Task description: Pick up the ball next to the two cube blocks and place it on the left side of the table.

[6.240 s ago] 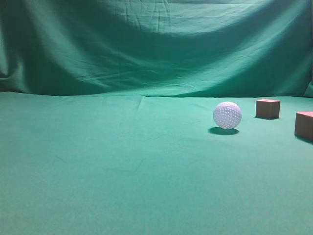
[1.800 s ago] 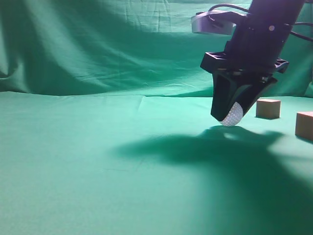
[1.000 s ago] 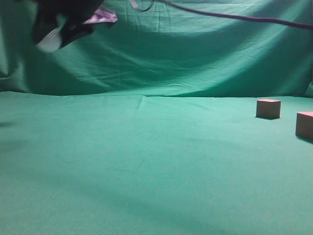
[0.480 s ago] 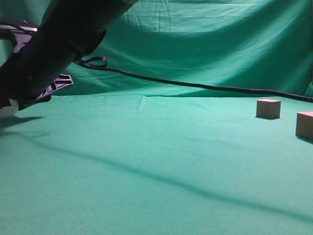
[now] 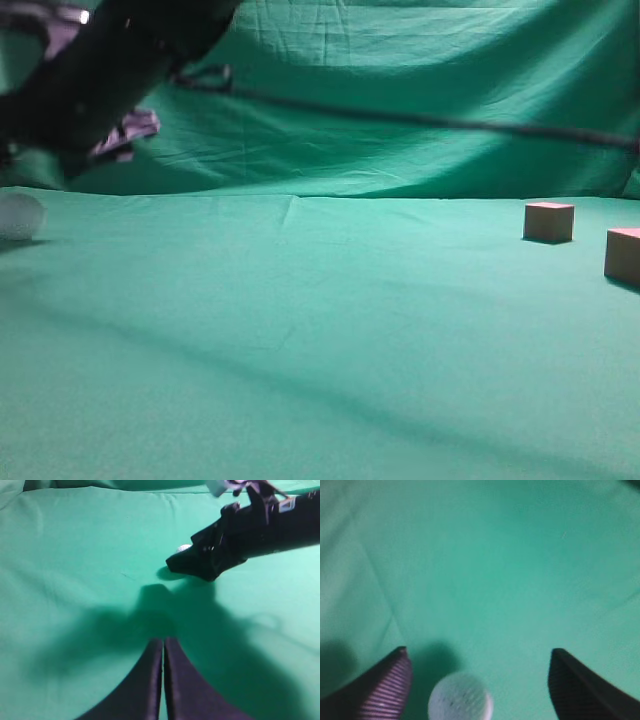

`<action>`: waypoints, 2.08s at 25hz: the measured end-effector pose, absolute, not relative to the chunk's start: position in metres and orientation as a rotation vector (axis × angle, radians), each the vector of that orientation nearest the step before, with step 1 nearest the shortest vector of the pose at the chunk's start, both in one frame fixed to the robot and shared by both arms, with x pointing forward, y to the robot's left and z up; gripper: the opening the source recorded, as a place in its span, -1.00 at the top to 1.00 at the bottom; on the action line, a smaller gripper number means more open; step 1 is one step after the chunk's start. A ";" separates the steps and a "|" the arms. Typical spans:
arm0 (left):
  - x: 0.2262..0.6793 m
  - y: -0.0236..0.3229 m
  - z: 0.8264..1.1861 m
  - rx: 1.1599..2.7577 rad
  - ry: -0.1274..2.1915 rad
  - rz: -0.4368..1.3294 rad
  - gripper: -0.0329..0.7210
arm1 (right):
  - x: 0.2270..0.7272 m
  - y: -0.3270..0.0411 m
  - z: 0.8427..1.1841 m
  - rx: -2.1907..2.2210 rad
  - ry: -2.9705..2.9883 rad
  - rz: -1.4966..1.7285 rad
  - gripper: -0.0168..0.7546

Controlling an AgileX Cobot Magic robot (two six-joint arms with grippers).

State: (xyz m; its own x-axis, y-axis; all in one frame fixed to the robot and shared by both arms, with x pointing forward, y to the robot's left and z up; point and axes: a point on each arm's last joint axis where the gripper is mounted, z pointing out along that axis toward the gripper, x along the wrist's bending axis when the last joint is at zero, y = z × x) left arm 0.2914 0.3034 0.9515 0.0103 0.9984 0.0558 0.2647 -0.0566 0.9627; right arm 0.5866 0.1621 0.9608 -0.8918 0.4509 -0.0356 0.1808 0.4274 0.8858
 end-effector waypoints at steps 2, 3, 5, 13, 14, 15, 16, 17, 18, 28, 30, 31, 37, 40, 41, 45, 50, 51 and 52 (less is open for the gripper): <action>0.291 0.303 0.952 1.450 1.375 1.110 0.91 | 0.586 0.151 1.001 0.524 2.405 1.483 -0.10; 0.291 0.303 0.952 1.450 1.375 1.110 0.91 | 0.584 0.144 1.022 0.504 2.417 1.491 0.08; 0.291 0.303 0.952 1.450 1.375 1.110 0.91 | 0.579 0.128 1.056 0.464 2.457 1.487 0.48; 0.291 0.303 0.952 1.450 1.375 1.110 0.91 | 0.560 0.037 1.143 0.707 2.671 1.103 0.96; 0.291 0.303 0.952 1.450 1.375 1.110 0.91 | 0.558 0.026 1.150 0.751 2.671 1.042 0.96; 0.291 0.303 0.952 1.450 1.375 1.110 0.91 | 0.554 0.014 1.161 0.787 2.666 1.001 0.96; 0.291 0.303 0.952 1.450 1.375 1.110 0.91 | 0.550 0.003 1.171 0.824 2.655 0.977 0.96; 0.291 0.303 0.952 1.450 1.375 1.110 0.91 | 0.547 -0.006 1.180 0.851 2.646 0.962 0.96; 0.291 0.303 0.952 1.450 1.375 1.110 0.91 | 0.544 -0.013 1.187 0.867 2.634 0.959 0.96; 0.291 0.303 0.952 1.450 1.375 1.110 0.91 | 0.490 -0.064 1.264 0.842 2.486 1.134 0.96; 0.291 0.303 0.952 1.450 1.375 1.110 0.91 | 0.470 -0.081 1.281 0.830 2.449 1.180 0.96; 0.291 0.303 0.952 1.450 1.375 1.110 0.91 | 0.459 -0.090 1.288 0.825 2.433 1.199 0.96; 0.291 0.303 0.952 1.450 1.375 1.110 0.91 | 0.403 -0.138 1.292 0.819 2.428 1.216 0.96; 0.291 0.303 0.952 1.450 1.375 1.110 0.91 | 0.380 -0.158 1.279 0.826 2.426 1.220 0.96; 0.291 0.303 0.952 1.450 1.375 1.110 0.91 | 0.373 -0.164 1.275 0.826 2.414 1.232 0.96; 0.291 0.303 0.952 1.450 1.375 1.110 0.91 | 0.347 -0.187 1.250 0.823 2.325 1.319 0.96; 0.291 0.303 0.952 1.450 1.375 1.110 0.91 | 0.319 -0.213 1.211 0.835 2.238 1.398 0.96; 0.291 0.303 0.952 1.450 1.375 1.110 0.91 | 0.313 -0.220 1.206 0.833 2.224 1.399 0.96; 0.291 0.303 0.952 1.450 1.375 1.110 0.91 | 0.307 -0.226 1.200 0.841 2.214 1.394 0.96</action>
